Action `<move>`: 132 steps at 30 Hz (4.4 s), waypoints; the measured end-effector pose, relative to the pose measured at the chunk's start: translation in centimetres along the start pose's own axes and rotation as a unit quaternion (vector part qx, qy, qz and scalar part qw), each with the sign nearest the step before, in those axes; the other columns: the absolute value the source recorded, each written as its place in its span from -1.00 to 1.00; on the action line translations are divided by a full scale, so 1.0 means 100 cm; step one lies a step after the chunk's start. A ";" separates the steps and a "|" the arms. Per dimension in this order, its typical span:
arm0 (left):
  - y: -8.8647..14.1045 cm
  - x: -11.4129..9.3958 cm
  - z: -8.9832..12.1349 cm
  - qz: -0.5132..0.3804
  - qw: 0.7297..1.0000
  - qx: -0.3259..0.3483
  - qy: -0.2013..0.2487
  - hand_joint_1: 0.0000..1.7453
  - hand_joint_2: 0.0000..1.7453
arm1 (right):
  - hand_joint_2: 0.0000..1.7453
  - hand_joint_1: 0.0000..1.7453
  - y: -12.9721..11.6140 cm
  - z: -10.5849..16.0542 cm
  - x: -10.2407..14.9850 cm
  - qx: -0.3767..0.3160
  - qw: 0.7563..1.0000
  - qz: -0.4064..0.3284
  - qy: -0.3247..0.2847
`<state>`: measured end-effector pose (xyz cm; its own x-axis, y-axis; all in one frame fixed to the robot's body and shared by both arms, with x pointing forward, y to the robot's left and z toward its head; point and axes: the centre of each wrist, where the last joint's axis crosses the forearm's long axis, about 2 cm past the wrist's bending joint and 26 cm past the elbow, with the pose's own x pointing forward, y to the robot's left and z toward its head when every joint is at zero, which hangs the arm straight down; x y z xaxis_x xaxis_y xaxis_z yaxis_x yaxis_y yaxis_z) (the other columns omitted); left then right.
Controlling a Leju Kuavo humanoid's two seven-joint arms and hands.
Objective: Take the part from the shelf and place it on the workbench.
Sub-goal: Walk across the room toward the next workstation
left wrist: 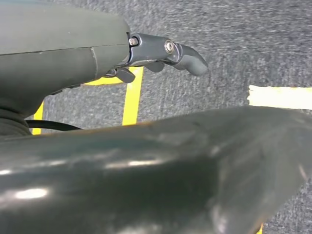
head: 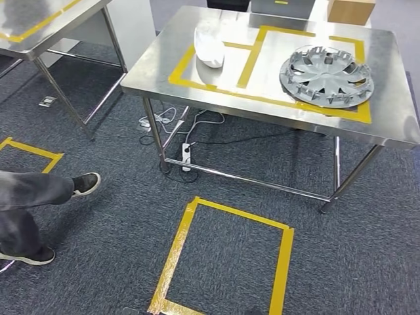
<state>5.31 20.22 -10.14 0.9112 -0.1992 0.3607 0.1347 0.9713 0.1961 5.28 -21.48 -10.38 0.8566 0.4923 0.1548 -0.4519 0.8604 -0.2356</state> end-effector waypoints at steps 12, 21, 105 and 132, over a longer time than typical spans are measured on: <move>0.002 0.000 -0.001 0.012 1.000 -0.023 0.004 -1.00 -0.50 | -1.00 -1.00 0.000 0.000 -0.001 0.007 1.000 0.003 -0.004; 0.001 -0.001 -0.001 0.021 1.000 -0.019 0.009 -1.00 1.00 | -1.00 -1.00 -0.001 0.000 -0.003 -0.006 0.999 0.013 -0.029; 0.006 -0.006 -0.001 0.008 1.000 -0.002 0.020 -1.00 1.00 | -1.00 -1.00 0.006 0.002 0.000 0.017 0.999 -0.002 -0.031; 0.007 -0.006 -0.001 0.003 1.000 0.003 0.006 -1.00 1.00 | -1.00 -1.00 0.007 0.002 0.000 0.030 0.998 0.014 -0.048</move>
<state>4.88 21.03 -10.34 0.9170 -0.1911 0.3502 0.1267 0.9719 0.1985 4.90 -20.84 -10.36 0.8171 0.5233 0.2419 -0.4912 0.8516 -0.1830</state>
